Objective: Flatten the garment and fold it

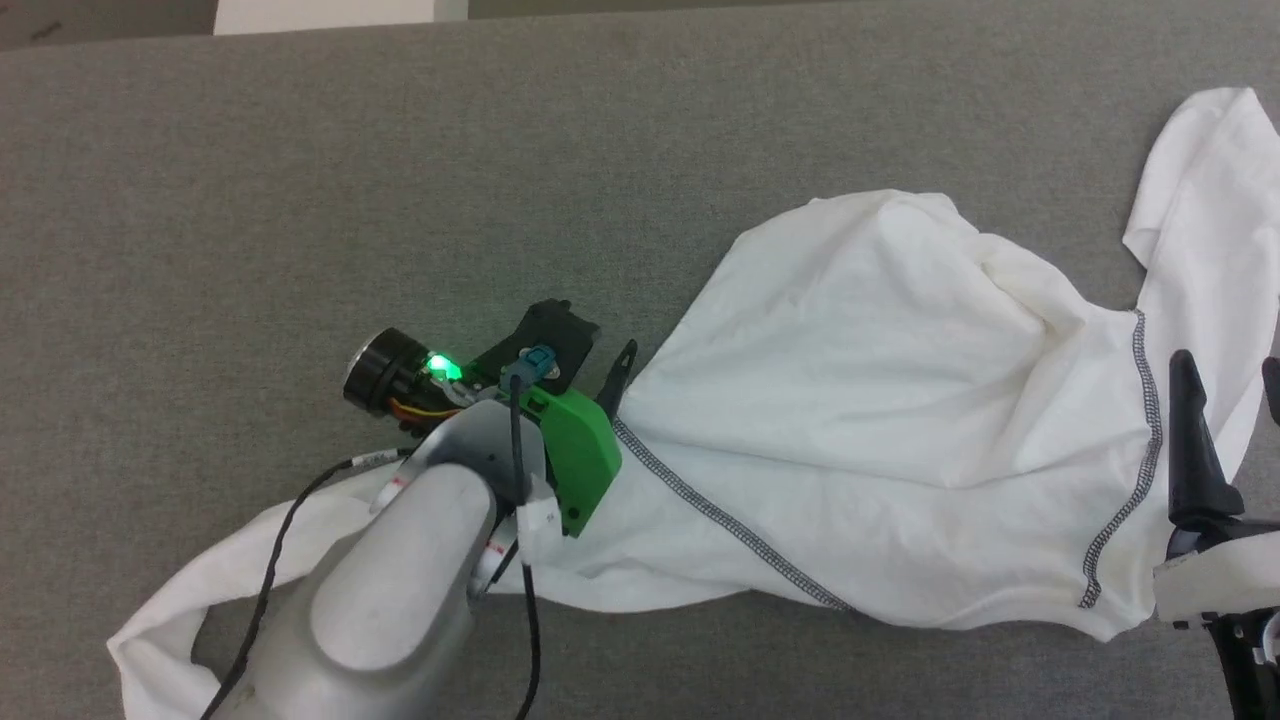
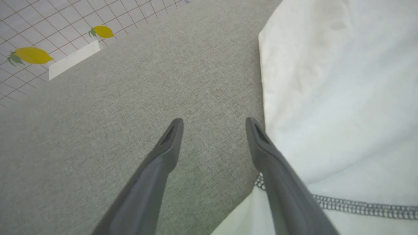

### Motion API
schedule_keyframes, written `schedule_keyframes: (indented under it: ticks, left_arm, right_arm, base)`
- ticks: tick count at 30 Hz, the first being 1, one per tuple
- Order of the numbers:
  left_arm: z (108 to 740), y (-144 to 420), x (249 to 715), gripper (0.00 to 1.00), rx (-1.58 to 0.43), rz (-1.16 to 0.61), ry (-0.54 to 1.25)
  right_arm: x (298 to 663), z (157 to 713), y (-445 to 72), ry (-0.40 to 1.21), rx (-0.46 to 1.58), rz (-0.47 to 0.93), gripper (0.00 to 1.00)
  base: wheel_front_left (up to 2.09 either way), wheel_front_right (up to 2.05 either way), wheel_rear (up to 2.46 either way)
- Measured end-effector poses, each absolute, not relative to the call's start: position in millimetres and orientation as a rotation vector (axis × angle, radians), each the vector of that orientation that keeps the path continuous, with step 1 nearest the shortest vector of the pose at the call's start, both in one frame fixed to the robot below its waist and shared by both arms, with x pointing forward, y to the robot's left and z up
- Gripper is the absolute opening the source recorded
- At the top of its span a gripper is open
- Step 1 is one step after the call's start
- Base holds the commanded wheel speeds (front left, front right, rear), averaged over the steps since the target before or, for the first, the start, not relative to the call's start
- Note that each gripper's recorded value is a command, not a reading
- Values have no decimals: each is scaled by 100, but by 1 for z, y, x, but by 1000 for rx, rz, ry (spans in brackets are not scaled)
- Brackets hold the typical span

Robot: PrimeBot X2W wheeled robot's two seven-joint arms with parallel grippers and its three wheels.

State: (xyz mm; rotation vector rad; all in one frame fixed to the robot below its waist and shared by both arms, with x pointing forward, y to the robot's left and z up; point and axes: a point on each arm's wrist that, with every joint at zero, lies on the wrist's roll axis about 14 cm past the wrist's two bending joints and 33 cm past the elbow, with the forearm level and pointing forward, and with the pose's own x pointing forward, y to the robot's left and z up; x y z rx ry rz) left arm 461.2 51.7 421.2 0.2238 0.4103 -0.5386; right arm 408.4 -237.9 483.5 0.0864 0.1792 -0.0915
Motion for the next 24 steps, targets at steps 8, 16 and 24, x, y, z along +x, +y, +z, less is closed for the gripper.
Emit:
schedule_keyframes:
  ticks: [8, 16, 24]
  left_arm:
    - [418, 0, 484, 100, 106, -633, 391]
    - [387, -10, 484, 100, 144, -670, 522]
    - [385, -21, 487, 0, 163, -717, 575]
  right_arm:
    - [410, 469, -247, 218, 75, -120, 100]
    - [411, 459, -248, 245, 73, -124, 100]
    - [412, 460, -246, 243, 77, -119, 100]
  base:
    - [0, 0, 0]
    - [0, 0, 0]
    - [0, 0, 0]
